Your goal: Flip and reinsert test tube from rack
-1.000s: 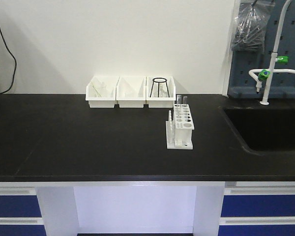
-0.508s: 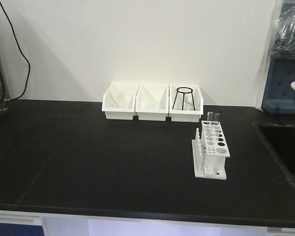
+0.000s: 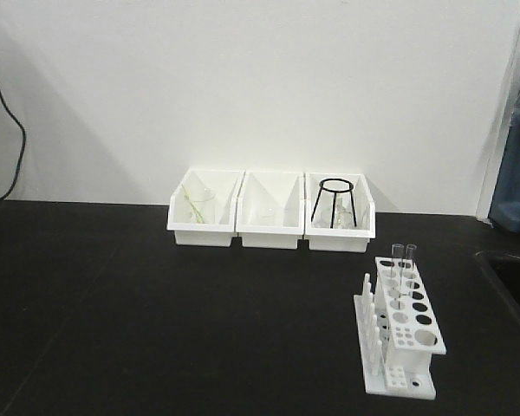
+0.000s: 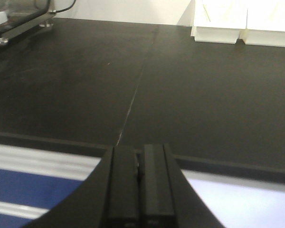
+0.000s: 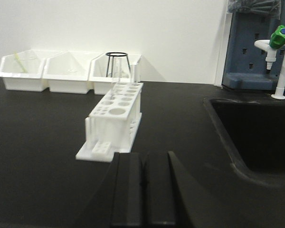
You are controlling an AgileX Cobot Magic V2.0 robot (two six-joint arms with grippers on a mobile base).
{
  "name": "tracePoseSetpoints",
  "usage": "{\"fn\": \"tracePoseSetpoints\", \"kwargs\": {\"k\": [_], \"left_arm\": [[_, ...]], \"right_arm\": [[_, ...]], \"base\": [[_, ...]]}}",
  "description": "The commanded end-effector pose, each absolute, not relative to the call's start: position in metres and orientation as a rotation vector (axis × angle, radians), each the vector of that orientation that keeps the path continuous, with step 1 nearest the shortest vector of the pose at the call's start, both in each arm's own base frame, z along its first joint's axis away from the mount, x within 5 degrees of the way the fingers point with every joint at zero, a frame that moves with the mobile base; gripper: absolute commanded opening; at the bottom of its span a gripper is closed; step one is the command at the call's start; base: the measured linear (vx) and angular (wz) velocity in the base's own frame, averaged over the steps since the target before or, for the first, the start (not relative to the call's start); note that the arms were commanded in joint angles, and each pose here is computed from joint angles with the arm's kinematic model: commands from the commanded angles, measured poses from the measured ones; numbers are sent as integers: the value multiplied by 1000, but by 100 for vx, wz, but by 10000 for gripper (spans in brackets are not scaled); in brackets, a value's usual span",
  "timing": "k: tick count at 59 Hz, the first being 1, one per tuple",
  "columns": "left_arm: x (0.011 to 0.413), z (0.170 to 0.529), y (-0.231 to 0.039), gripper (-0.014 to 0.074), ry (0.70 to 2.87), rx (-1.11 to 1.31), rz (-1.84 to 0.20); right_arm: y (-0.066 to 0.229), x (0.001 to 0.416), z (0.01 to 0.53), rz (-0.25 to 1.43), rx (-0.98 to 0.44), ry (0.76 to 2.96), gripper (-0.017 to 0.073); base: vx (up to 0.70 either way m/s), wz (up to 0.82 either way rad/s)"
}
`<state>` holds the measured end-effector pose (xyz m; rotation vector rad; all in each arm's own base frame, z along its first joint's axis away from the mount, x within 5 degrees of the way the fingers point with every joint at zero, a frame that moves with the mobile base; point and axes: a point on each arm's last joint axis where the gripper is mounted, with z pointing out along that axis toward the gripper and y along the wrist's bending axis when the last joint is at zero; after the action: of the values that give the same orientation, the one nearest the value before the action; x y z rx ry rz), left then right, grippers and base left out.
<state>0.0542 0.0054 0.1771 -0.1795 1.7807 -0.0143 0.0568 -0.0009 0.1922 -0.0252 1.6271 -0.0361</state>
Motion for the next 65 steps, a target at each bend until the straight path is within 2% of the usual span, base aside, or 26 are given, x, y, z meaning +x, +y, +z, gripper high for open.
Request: {"fn": "tracePoseSetpoints", "kwargs": {"k": [1,35,65], "left_arm": [[55,186,5,-6,1683,-163,-27],[55,186,5,-6,1683,-163,-27],[55,186,5,-6,1683,-163,-27]], "right_arm": [[0,56,200,-40,-33,1536,-8],[0,56,200,-40,-33,1536,-8],[0,56,200,-40,-33,1536,-8]], "base": [[37,-12],[32,-10],[12,-4]]}}
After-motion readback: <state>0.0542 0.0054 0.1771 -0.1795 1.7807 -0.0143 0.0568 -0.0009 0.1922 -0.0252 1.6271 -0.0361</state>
